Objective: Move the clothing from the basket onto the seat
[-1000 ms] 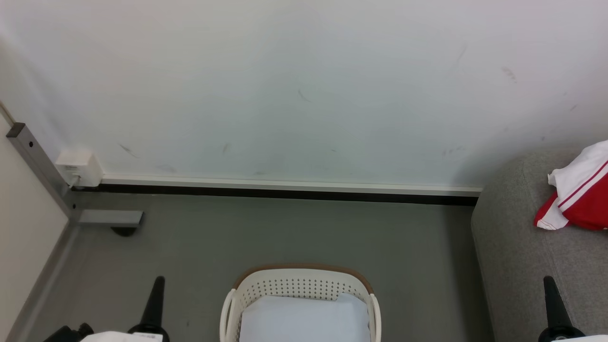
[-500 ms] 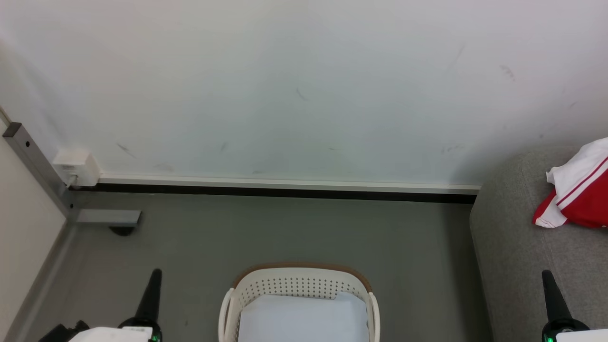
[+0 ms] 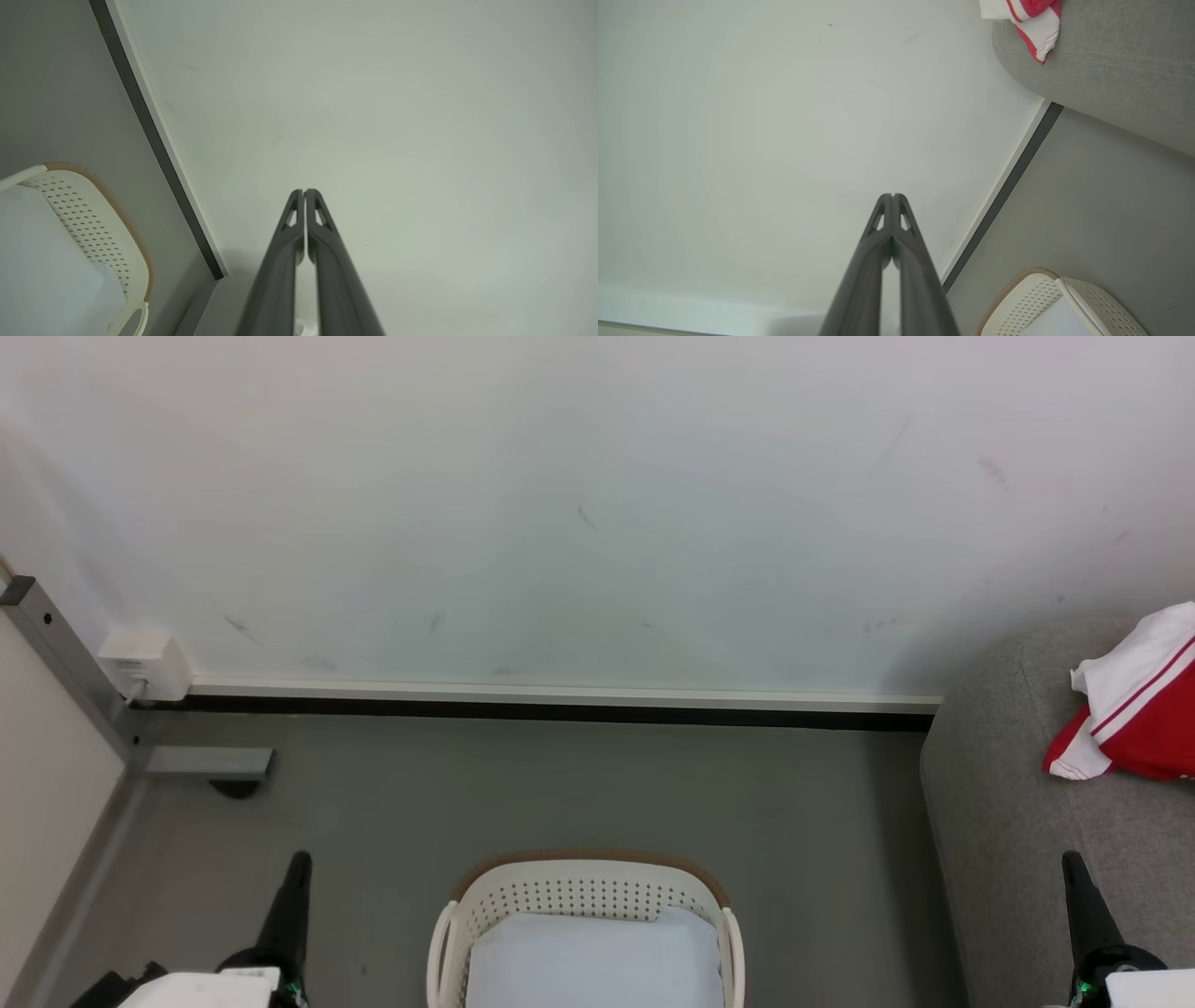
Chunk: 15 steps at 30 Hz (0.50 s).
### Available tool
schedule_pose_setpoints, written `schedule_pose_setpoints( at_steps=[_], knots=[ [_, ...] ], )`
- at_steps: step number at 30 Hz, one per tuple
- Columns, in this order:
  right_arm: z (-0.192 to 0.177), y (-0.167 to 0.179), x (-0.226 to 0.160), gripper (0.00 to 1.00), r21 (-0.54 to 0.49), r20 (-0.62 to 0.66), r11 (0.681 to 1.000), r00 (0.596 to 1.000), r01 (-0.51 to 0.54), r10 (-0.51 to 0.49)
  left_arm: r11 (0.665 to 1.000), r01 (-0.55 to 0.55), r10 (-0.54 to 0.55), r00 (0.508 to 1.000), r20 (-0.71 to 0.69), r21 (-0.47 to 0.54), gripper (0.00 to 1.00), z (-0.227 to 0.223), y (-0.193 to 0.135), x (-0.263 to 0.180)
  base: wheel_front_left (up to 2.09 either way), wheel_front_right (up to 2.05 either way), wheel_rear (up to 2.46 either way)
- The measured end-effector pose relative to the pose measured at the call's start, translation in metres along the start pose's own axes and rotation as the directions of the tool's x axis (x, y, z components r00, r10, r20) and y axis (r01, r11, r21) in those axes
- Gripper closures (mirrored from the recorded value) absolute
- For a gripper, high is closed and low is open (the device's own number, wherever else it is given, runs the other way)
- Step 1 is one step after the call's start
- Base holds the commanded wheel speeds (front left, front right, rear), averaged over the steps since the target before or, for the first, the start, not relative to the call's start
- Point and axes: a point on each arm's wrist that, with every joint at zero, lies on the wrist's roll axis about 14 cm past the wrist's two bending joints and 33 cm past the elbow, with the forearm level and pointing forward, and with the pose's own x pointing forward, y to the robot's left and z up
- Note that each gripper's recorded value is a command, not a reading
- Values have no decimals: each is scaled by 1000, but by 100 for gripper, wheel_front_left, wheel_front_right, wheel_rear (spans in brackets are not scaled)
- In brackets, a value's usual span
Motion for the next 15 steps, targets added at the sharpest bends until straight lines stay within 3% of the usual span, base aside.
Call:
schedule_pose_setpoints(
  at_steps=[15],
  knots=[
    [1,7,5,100,107,-6,994,1000,-24,25,995,26,-27,1000,-6,-100,100,1,-7,4,0,0,0]
  ],
)
